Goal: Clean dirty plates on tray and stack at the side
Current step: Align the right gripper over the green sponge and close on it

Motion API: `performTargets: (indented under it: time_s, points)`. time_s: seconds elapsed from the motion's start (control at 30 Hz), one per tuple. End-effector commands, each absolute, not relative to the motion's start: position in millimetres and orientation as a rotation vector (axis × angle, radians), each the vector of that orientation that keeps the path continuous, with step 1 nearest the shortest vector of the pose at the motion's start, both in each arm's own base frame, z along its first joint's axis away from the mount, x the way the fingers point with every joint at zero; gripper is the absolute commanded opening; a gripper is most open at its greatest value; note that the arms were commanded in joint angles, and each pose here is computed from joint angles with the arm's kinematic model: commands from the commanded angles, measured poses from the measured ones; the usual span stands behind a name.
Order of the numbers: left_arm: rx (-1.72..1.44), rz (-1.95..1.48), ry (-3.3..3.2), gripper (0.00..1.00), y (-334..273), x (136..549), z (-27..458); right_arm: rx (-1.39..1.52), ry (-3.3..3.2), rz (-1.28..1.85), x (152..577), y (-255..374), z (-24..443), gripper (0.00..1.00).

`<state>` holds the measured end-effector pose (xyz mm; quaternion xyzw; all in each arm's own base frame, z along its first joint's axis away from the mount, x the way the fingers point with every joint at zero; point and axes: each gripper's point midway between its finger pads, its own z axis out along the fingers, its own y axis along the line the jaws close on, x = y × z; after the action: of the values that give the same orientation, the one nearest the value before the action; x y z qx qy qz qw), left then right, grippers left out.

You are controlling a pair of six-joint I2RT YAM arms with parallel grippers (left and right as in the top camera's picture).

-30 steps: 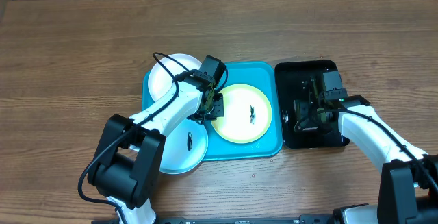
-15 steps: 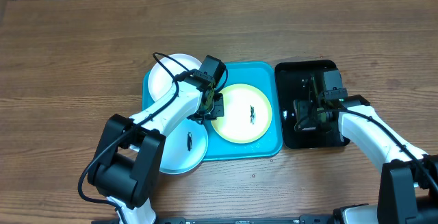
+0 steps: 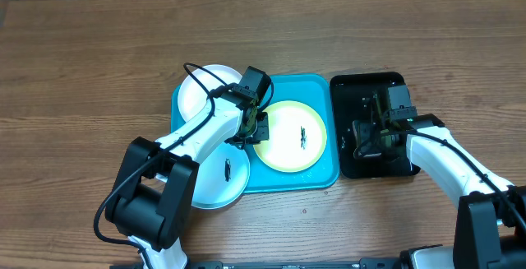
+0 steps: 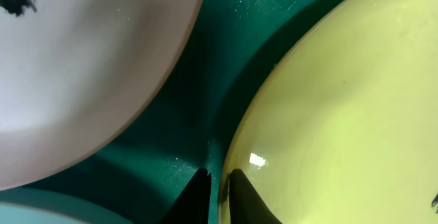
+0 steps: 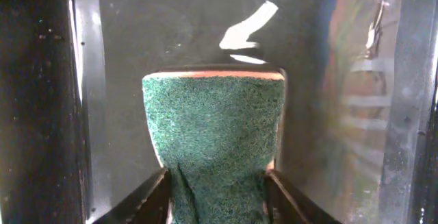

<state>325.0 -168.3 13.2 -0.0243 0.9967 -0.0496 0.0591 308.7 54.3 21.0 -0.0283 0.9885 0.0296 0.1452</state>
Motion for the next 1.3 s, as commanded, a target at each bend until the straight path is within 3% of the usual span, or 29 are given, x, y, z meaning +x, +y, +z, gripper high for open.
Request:
performTargets:
  time_s: [0.0, 0.1, 0.27, 0.47, 0.77, 0.97, 1.27]
  points:
    - [-0.061, -0.120, 3.024, 0.14, -162.0, 326.1, 8.1, -0.097, 2.847, 0.074, 307.2, 52.5, 21.1, 0.38]
    - [-0.062, -0.120, 3.024, 0.14, -162.0, 326.1, 8.1, -0.097, 2.853, 0.074, 305.7, 52.3, 20.7, 0.39]
    - [-0.061, -0.122, 3.022, 0.14, -162.3, 326.8, 8.2, -0.097, 2.860, 0.073, 304.1, 52.1, 20.2, 0.49]
    - [-0.061, -0.123, 3.021, 0.14, -162.4, 327.1, 8.2, -0.097, 2.867, 0.073, 302.6, 52.0, 19.7, 0.43]
    - [-0.061, -0.124, 3.020, 0.14, -162.6, 327.3, 8.3, -0.097, 2.868, 0.072, 302.1, 51.8, 19.5, 0.44]
    - [-0.061, -0.123, 3.020, 0.15, -162.5, 327.2, 8.3, -0.098, 2.872, 0.072, 301.2, 51.7, 19.3, 0.50]
    - [-0.061, -0.124, 3.020, 0.14, -162.6, 327.2, 8.3, -0.098, 2.882, 0.070, 298.9, 51.3, 18.6, 0.46]
